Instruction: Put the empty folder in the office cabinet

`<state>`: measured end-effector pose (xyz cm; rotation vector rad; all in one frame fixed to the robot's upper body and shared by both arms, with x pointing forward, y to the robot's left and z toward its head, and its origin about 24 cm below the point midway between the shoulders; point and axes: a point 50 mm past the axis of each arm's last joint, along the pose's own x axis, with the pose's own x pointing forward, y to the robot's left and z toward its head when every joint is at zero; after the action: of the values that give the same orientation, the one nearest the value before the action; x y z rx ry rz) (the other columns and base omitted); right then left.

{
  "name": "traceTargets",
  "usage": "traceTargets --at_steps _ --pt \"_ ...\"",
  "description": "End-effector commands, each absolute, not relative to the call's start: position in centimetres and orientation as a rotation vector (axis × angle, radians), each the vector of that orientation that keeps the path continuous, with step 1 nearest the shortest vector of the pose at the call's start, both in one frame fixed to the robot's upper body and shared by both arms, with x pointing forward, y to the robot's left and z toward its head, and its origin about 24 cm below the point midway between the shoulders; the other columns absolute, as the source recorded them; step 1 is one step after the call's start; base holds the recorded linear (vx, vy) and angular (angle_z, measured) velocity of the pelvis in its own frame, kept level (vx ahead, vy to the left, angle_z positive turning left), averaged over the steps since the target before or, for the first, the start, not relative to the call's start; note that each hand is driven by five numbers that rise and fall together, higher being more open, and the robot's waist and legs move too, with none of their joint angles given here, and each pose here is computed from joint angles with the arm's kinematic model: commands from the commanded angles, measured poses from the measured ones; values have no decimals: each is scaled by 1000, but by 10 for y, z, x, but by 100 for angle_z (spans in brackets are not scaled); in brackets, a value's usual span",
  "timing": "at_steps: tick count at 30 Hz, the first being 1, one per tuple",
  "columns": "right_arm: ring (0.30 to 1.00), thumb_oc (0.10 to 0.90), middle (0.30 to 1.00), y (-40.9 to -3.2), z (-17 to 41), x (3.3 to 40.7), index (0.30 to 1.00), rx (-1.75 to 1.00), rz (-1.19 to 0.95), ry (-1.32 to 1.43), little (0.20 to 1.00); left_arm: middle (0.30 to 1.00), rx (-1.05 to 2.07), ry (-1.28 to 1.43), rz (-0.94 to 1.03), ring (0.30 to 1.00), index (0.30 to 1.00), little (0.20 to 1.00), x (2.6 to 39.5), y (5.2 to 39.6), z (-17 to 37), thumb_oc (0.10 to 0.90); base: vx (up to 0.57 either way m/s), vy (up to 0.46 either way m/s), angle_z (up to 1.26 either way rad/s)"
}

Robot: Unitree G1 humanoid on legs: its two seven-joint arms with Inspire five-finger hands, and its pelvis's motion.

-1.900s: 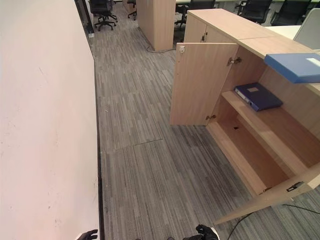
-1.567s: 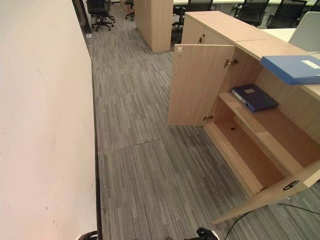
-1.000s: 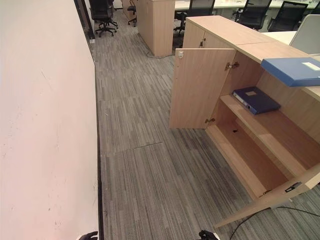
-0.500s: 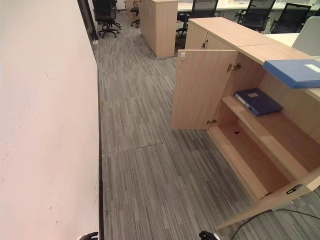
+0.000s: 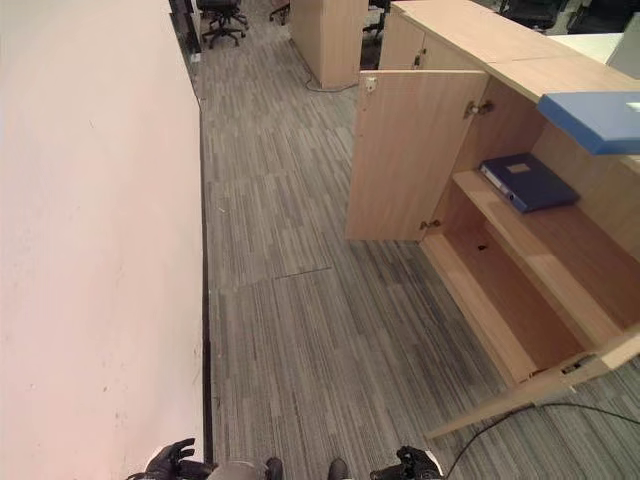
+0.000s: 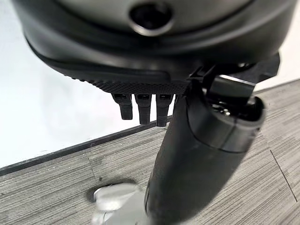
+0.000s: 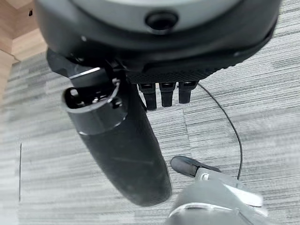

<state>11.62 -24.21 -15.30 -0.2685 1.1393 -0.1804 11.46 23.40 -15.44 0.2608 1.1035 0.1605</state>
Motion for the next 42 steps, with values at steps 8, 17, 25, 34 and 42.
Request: traceTargets --at_steps 8,17,25,34,42 --pt "900 800 900 -257 -149 112 900 -345 -183 1125 900 900 246 1047 203 900 900 900 124 237 -150 800 337 135 -21" --pt "900 800 900 -239 -153 115 900 -298 -158 1116 900 900 286 1103 232 900 900 900 105 252 -152 800 294 187 -34" --pt "900 800 900 -233 -145 137 900 -234 -190 1016 900 900 325 1064 255 900 900 900 109 257 -147 800 170 217 0" --pt "900 800 900 -232 -144 140 900 -204 -224 986 900 900 368 1090 199 900 900 900 104 246 -153 800 332 54 -12" --pt "900 800 900 -244 -151 114 900 -218 -271 1075 900 900 393 1130 176 900 900 900 95 243 -157 800 347 -171 -6"
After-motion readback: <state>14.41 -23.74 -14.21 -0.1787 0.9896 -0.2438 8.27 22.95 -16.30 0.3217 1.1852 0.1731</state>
